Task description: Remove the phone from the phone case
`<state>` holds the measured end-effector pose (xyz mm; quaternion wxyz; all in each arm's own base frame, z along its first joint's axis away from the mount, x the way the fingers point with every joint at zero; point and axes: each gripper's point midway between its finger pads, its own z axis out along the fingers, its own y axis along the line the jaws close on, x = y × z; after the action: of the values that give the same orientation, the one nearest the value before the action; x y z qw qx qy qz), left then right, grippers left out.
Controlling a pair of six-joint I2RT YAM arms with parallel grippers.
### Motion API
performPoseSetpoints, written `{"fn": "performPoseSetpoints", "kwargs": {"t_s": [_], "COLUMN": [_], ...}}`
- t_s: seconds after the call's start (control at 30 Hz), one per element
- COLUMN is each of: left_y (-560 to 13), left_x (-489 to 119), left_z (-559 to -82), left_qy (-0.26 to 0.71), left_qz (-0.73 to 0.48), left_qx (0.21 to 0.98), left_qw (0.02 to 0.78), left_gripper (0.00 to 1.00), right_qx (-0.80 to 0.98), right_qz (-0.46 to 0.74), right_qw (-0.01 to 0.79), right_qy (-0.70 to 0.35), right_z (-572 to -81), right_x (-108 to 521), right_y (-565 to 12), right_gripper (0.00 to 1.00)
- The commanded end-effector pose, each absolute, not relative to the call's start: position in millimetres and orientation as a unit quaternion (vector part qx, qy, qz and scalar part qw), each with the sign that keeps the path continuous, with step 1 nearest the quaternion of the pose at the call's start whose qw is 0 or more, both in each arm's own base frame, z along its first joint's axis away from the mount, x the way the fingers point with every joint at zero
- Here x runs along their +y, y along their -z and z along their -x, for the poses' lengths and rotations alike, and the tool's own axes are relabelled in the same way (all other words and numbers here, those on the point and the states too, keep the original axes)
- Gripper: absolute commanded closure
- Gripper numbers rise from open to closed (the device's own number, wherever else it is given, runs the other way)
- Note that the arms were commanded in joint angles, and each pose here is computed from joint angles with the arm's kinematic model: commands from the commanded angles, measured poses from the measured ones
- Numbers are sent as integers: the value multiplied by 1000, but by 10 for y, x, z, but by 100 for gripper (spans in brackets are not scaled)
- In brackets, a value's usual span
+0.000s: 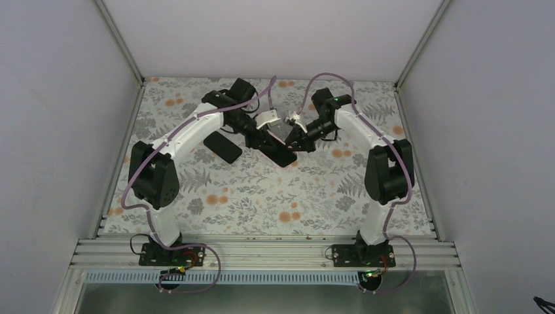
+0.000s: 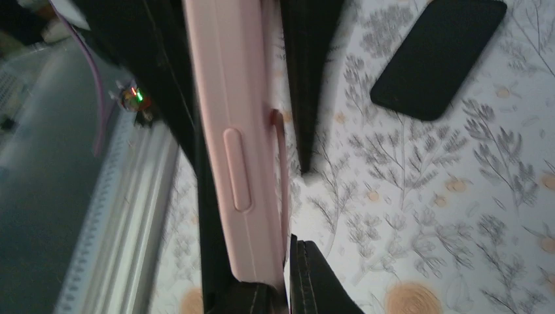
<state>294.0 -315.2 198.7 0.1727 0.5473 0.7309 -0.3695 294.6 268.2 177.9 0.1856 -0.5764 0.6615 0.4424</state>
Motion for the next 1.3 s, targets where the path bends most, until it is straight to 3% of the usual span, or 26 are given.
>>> {"fn": "performPoseSetpoints", "kwargs": {"t_s": [0.0, 0.03, 0.1, 0.13, 0.17, 0.3, 0.43, 0.5, 0.67, 0.77, 1.03, 1.27], "left_y": [-2855, -2891, -3016, -3122, -3197, -3496, -3471, -3401, -3296, -3098, -2676, -2481], "left_x": [-3677, -3628, -3508, -3436, -3369, -3126, -3050, -3203, -3733, -3928, -4016, -4129], "left_z": [-3464, -3514, -3601, -3634, -3653, -3730, -3811, -3847, -3877, -3963, -4137, -4302], "left_qy": [322, 308, 281, 269, 256, 199, 158, 136, 79, 45, 3, 4], "left_qz": [-574, -568, -556, -548, -542, -510, -463, -451, -429, -413, -354, -329], "left_qx": [628, 636, 643, 641, 639, 631, 641, 642, 639, 640, 654, 670], "left_qw": [414, 423, 446, 465, 481, 549, 591, 604, 634, 646, 669, 665], "left_gripper": [54, 40, 28, 3, 0, 0, 0, 0, 0, 0, 0, 8], "right_qx": [587, 602, 629, 644, 654, 697, 764, 787, 861, 871, 874, 866], "right_qz": [534, 523, 507, 496, 487, 448, 351, 294, 136, 96, 81, 75], "right_qw": [242, 250, 263, 265, 274, 284, 285, 308, 386, 391, 382, 386], "right_qy": [-559, -548, -527, -519, -510, -483, -459, -447, -301, -283, -288, -308], "right_z": [-2573, -2640, -2736, -2781, -2797, -2911, -3381, -3739, -4697, -4999, -5170, -5083], "right_x": [2951, 2838, 2619, 2515, 2409, 2112, 1948, 1878, 1431, 1321, 1411, 1496], "right_y": [-2622, -2604, -2567, -2525, -2537, -2401, -2231, -2298, -2293, -2329, -2297, -2319], "right_gripper": [96, 96, 96, 96, 96, 96, 96, 96, 96, 96, 96, 96]}}
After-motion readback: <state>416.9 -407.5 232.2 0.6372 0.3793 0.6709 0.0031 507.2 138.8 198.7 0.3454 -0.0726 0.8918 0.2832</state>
